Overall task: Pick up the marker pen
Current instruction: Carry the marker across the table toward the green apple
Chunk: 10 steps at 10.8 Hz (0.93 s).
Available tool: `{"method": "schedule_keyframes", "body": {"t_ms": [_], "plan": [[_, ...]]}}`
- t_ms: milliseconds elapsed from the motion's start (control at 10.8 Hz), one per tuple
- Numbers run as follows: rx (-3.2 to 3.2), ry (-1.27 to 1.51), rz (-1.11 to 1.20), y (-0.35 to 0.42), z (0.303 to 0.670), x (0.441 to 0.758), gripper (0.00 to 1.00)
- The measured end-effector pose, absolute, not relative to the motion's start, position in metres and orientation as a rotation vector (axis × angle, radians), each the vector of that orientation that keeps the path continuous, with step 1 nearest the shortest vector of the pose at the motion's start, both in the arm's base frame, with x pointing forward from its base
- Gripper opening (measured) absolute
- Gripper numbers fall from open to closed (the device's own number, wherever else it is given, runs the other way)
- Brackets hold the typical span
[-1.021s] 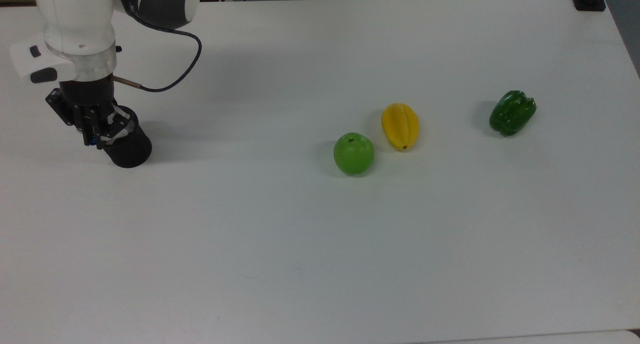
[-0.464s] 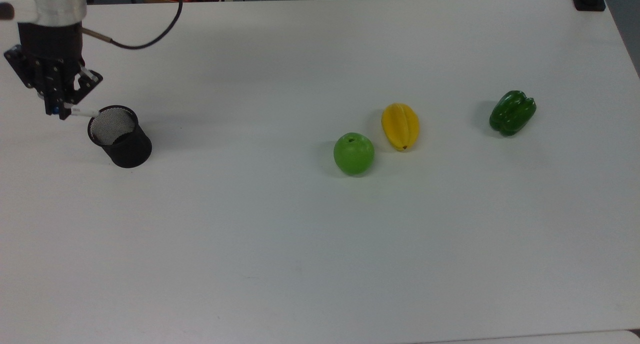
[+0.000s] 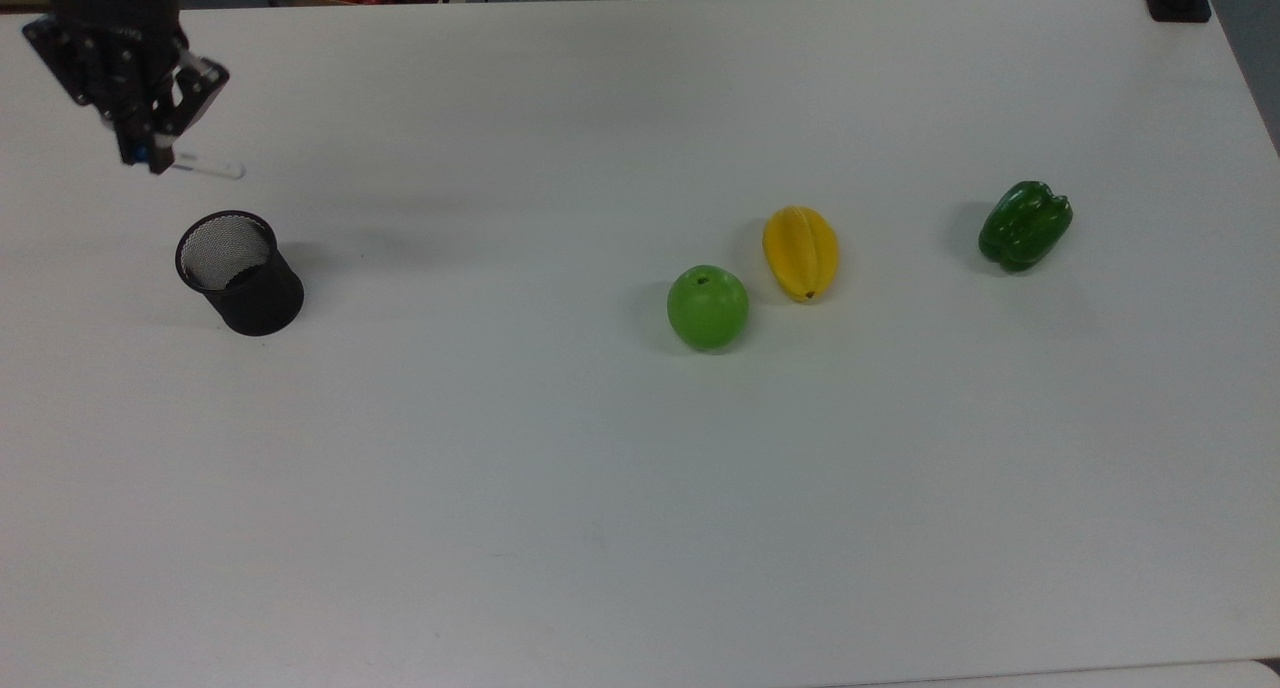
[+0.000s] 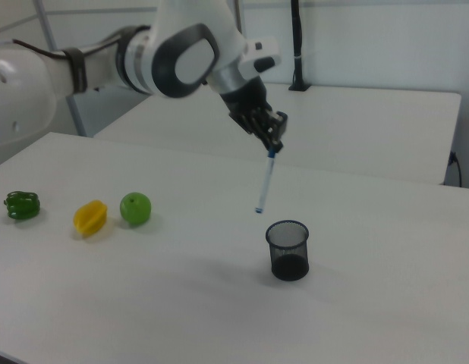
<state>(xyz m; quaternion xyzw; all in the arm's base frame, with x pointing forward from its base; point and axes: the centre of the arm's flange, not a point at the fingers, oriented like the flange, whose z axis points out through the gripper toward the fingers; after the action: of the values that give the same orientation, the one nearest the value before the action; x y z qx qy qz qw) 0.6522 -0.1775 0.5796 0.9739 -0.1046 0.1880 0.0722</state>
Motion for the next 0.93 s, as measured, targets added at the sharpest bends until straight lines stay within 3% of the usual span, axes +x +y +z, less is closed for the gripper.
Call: {"method": "schedule_keyframes", "body": {"t_ms": [278, 928], "plan": [[3.031, -0.238, 0.426, -0.12, 0.604, 0.646, 0.18], [3.192, 0.01, 0.061, 0.008, 0.578, 0.634, 0.18]]}}
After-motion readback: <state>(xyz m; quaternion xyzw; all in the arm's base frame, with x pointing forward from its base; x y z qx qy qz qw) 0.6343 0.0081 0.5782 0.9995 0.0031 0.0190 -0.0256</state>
